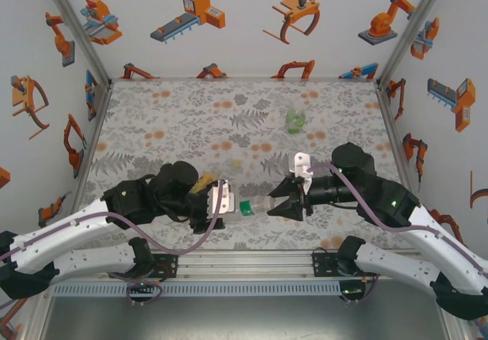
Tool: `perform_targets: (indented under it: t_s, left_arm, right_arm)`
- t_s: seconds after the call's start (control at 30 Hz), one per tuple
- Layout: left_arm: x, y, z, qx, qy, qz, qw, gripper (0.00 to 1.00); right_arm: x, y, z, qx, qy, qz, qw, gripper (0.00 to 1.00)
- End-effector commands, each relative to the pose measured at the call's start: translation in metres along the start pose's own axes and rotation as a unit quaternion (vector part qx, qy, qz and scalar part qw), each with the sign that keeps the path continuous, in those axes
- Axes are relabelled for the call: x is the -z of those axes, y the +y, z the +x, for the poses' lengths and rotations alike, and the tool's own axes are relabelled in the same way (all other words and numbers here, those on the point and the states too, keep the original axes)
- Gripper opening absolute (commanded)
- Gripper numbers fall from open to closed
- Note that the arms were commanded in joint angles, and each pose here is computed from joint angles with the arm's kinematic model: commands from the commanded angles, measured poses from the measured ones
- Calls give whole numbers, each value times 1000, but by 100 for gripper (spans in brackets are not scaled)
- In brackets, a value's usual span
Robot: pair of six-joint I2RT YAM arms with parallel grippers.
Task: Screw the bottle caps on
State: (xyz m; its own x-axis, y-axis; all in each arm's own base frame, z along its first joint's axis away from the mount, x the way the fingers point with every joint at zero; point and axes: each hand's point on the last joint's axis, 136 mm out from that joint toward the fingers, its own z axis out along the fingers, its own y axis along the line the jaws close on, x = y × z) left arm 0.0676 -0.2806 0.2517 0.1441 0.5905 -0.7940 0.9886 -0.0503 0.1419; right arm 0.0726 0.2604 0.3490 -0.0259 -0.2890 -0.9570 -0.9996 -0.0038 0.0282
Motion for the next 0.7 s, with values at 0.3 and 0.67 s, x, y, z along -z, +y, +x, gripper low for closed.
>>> perform_targets:
  t_s: [0.3, 0.67]
  left_arm:
    - [3, -8, -15, -18, -22, 24, 999, 20]
    - [3, -8, -16, -19, -26, 27, 999, 20]
  right_arm:
    - [3, 6, -15, 30, -33, -13, 999, 15]
    - [3, 7, -16, 29, -32, -18, 999, 12]
